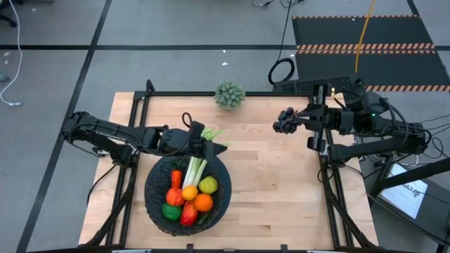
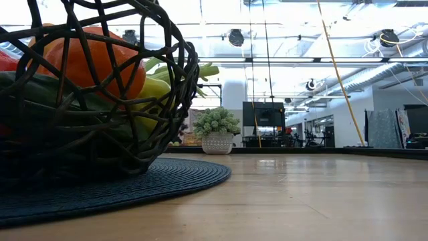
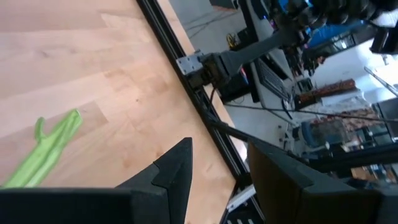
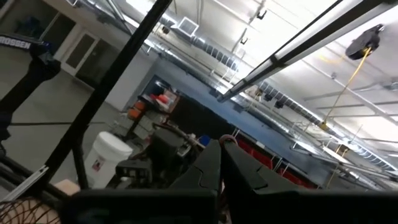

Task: Build produce basket
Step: Put the black grapes into the black wire basket, then return to Home Position

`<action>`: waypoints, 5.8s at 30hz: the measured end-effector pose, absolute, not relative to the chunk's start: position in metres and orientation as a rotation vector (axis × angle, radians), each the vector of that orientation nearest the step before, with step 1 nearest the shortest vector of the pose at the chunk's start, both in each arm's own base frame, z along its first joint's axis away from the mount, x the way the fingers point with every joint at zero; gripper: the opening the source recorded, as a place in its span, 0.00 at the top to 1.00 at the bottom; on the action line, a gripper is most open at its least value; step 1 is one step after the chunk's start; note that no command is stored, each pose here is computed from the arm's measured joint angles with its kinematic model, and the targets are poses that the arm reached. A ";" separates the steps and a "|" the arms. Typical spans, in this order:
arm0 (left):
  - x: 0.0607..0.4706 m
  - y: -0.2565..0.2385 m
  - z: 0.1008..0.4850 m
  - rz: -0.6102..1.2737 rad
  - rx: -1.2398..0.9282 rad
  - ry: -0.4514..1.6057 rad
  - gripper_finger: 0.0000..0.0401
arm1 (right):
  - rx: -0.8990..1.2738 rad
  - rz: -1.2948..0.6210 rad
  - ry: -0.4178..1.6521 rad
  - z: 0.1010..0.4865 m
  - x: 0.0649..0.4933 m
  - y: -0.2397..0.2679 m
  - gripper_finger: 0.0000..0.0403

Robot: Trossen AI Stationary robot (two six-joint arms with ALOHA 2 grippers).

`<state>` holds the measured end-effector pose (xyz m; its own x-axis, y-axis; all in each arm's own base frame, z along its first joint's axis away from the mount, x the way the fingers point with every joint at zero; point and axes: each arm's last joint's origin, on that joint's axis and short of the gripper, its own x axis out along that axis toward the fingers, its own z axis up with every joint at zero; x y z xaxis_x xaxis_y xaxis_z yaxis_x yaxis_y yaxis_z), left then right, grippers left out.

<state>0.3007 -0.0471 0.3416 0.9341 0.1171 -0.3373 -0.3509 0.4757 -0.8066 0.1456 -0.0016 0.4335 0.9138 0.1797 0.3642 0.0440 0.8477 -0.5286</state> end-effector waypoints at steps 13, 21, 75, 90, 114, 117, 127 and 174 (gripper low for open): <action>0.301 -0.045 0.343 0.348 -1.057 0.191 0.62 | -0.456 0.097 -0.415 0.434 0.142 -0.001 1.00; 0.305 -0.044 0.359 0.304 -0.982 0.028 0.62 | -0.207 0.149 -0.359 0.427 0.145 -0.002 1.00; 0.328 0.012 0.379 0.239 -0.082 0.203 0.61 | 0.906 0.004 -0.220 0.334 0.290 -0.018 1.00; 0.330 0.029 0.376 0.180 -0.099 0.212 0.98 | 0.888 0.005 -0.220 0.335 0.290 -0.017 1.00; 0.198 -0.042 0.401 0.006 -0.472 0.616 0.98 | 0.912 0.051 -0.223 0.342 0.283 -0.016 0.57; 0.183 -0.056 0.399 -0.045 -0.480 0.687 0.99 | 0.913 0.050 -0.221 0.342 0.283 -0.016 0.57; 0.158 -0.083 0.370 -0.054 -0.397 0.970 0.98 | 0.944 0.047 -0.210 0.341 0.284 -0.016 0.58; 0.228 -0.040 0.353 0.070 -0.354 0.320 0.57 | 0.351 0.279 0.009 0.357 0.233 -0.012 0.75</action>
